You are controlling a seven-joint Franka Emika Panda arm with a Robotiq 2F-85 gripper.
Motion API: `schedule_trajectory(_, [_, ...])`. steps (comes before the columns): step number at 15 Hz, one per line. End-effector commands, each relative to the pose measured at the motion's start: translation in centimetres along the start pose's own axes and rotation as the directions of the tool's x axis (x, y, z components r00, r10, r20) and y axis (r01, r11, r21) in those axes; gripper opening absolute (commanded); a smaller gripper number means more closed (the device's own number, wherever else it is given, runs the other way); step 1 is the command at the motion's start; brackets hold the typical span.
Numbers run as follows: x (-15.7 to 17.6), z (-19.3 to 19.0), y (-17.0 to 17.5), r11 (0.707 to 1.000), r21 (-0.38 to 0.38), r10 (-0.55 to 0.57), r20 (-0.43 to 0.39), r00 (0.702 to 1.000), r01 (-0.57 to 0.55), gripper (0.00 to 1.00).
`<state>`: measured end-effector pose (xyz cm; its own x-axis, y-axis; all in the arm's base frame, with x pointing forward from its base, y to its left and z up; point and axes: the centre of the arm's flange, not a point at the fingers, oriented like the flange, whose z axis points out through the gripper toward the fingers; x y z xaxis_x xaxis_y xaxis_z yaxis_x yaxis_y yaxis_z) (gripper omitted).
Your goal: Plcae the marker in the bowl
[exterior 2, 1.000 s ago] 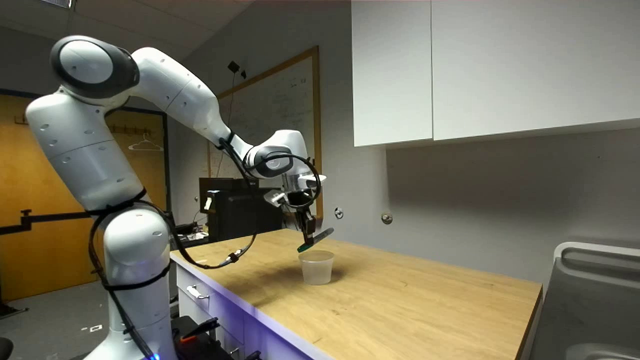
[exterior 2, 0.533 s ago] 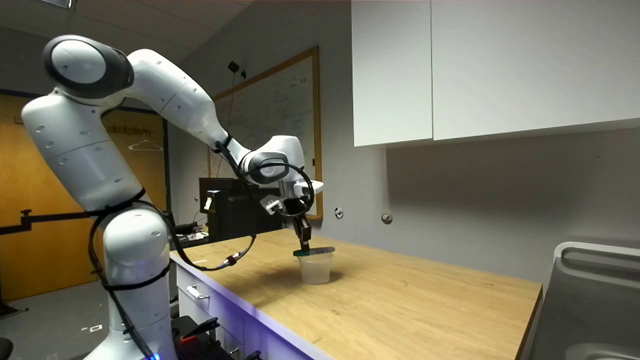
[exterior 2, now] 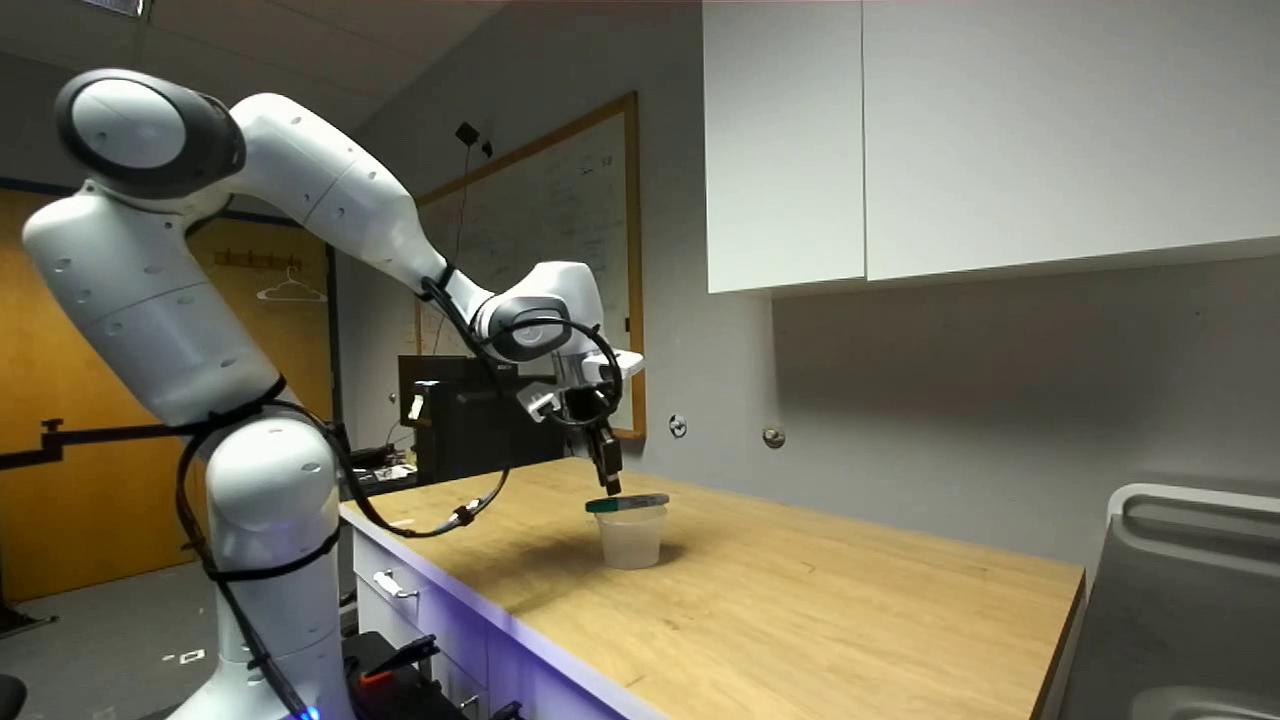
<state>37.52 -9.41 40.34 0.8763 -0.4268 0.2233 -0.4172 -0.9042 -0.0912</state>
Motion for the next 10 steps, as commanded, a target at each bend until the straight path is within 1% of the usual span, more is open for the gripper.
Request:
schedule_trajectory(1, [-0.52, -0.92, 0.16, 1.000, 0.017, 0.015, -0.016, 1.000, -0.015, 0.71])
schedule_trajectory(2, [-0.53, -0.98, 0.16, 1.000, 0.018, 0.014, -0.017, 1.000, -0.014, 0.80])
schedule_trajectory(4, [-0.50, -1.16, -0.01, 1.000, 0.019, 0.011, -0.015, 1.000, -0.011, 0.93])
schedule_trajectory(5, [0.01, -0.48, -0.02, 1.000, 0.004, 0.000, -0.011, 1.000, 0.000, 0.99])
schedule_trajectory(6, [0.01, -0.48, -0.02, 1.000, 0.004, 0.000, -0.011, 1.000, 0.000, 0.84])
schedule_trajectory(8, [0.00, -0.36, -0.02, 1.000, 0.003, 0.000, -0.008, 1.000, 0.000, 0.99])
schedule_trajectory(10, [0.00, -0.31, -0.02, 1.000, 0.003, 0.000, -0.007, 1.000, 0.000, 1.00])
